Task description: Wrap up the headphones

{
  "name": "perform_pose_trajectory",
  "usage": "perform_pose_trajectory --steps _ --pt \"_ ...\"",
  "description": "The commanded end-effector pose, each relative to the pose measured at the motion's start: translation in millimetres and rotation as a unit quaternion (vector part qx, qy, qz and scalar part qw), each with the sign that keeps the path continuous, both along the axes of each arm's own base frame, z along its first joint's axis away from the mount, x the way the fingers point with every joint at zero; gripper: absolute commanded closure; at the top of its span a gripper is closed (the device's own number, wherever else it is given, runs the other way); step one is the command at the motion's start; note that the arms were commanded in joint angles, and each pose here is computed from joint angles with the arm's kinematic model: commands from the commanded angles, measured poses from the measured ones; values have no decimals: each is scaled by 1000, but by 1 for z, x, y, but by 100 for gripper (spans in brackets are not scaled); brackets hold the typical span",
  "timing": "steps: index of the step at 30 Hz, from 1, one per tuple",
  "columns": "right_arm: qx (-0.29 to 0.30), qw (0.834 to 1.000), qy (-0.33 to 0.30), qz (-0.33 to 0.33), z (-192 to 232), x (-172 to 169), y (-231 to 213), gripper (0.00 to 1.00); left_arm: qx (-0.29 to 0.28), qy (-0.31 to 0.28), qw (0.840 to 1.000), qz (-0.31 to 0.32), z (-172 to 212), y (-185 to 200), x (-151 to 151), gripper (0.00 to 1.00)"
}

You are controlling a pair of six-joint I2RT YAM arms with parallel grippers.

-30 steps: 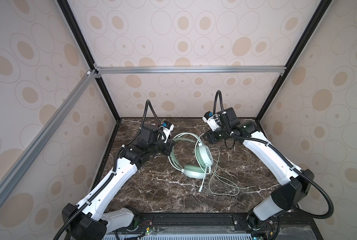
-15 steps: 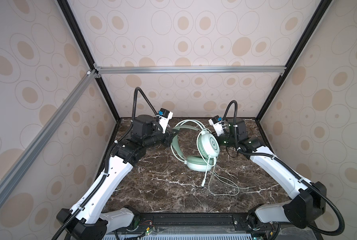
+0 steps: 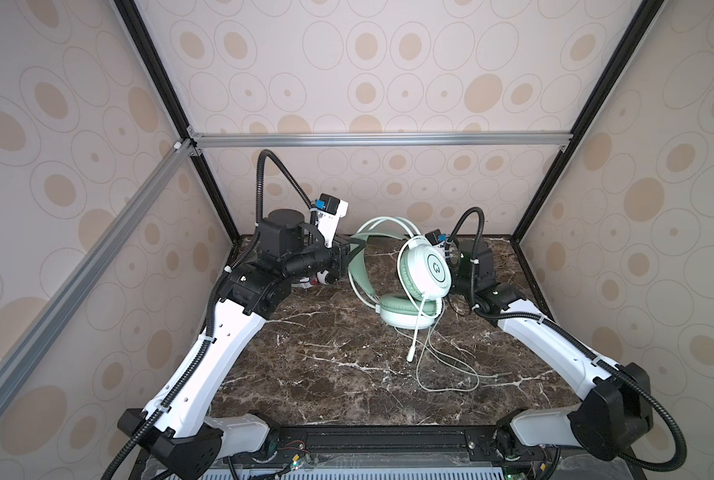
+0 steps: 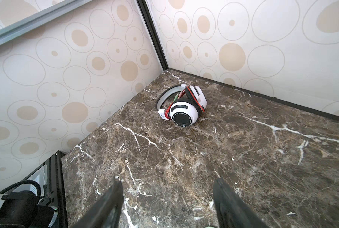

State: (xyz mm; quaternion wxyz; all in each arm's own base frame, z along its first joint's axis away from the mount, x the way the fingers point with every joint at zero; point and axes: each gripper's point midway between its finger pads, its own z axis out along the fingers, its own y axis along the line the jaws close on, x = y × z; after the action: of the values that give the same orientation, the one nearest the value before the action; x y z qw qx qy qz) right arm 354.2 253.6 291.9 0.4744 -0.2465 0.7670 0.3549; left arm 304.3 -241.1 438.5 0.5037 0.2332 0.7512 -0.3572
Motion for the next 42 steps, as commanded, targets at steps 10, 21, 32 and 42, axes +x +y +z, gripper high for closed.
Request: perform_pose_trajectory --steps 10,21,32,42 --pt "19 999 21 -17 -27 2 -5 48 -114 -52 992 29 73 6 -2 100" --pt "34 997 67 -31 -63 6 -4 60 -134 -45 988 61 71 12 8 100" --pt "51 992 107 -41 -94 2 -4 93 -158 -23 979 128 62 26 28 100" --pt "-24 990 112 -79 -112 -12 -18 100 -190 80 942 265 17 48 73 100"
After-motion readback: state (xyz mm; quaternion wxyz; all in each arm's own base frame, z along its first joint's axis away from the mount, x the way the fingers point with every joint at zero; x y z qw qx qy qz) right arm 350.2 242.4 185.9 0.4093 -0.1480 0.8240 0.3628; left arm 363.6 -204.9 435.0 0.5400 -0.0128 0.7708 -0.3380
